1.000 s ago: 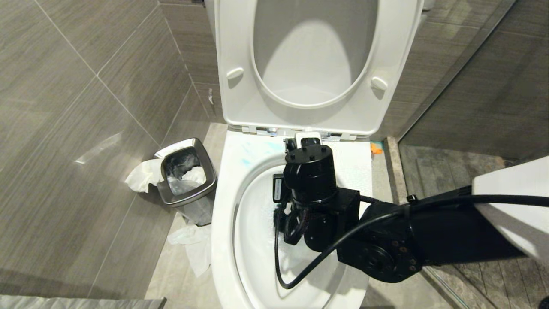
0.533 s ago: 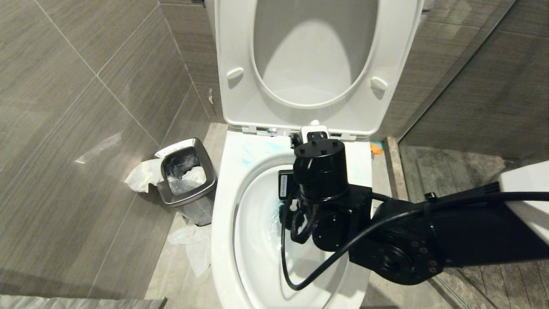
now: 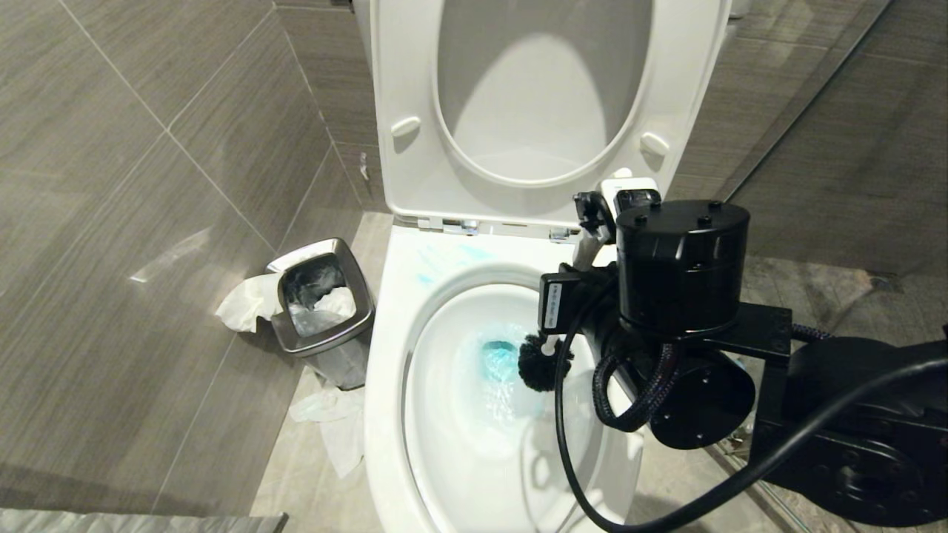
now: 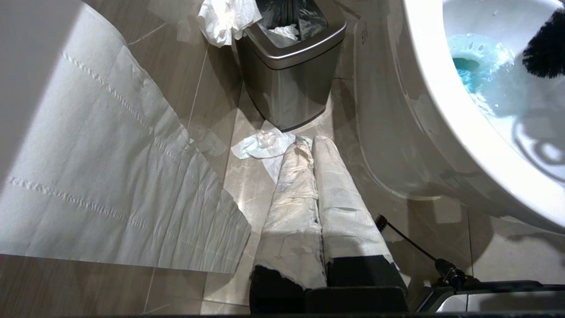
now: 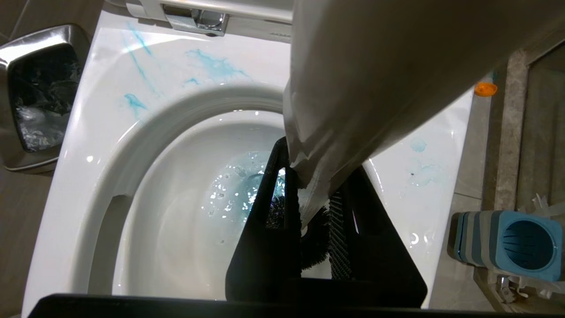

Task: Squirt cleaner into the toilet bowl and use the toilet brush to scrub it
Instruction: Scrub the toilet bowl

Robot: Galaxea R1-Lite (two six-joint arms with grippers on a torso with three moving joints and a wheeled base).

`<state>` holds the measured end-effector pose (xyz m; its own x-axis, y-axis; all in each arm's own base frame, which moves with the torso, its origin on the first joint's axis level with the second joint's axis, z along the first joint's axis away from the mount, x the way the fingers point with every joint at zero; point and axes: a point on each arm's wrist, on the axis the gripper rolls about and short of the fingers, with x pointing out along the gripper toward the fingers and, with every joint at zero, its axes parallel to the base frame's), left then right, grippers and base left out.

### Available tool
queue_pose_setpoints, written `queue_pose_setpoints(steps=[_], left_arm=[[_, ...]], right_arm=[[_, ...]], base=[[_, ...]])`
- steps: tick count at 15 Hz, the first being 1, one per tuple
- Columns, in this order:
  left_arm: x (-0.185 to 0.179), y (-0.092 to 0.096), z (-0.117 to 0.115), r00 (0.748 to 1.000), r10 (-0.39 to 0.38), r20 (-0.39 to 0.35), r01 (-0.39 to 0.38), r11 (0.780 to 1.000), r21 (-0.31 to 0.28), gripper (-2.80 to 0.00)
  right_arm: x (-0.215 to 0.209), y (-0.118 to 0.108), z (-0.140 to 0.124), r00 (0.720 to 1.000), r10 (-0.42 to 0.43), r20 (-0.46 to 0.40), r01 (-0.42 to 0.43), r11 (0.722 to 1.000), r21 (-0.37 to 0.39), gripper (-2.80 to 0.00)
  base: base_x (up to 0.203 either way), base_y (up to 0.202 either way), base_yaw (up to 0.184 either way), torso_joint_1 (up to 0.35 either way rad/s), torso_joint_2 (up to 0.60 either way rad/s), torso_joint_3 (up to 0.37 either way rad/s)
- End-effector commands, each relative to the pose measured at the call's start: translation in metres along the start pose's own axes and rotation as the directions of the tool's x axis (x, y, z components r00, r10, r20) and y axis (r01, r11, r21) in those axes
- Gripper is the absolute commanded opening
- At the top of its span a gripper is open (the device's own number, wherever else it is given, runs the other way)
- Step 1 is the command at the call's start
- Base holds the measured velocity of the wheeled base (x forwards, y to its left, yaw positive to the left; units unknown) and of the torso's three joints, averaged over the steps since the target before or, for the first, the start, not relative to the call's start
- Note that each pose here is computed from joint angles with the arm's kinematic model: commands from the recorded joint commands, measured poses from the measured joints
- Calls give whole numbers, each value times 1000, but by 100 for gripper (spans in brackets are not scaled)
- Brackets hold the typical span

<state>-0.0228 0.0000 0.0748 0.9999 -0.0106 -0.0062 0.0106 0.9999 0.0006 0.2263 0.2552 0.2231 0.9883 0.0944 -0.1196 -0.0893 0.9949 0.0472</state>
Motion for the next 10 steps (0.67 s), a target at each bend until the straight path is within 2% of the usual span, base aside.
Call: queue_pose_setpoints(steps=[1,8,10], left_arm=[[0,0,0,1000,-1,-3,1,1000,1,-280],[0,0,0,1000,0,-3,0,1000,-1,-280],[0,0,0,1000,0,-3,0,1000,-1,-280]], right_arm=[[-3,-2,4,1000,0,11,-1,1000,12,-280],[4,3,0,1000,1,3,-1,1000,2,-280],[9,7,0,1000,-2,6,2,1000,3,-280]], base=[[0,0,0,0,0,0],[0,0,0,0,0,0],[0,0,0,4,2,99]])
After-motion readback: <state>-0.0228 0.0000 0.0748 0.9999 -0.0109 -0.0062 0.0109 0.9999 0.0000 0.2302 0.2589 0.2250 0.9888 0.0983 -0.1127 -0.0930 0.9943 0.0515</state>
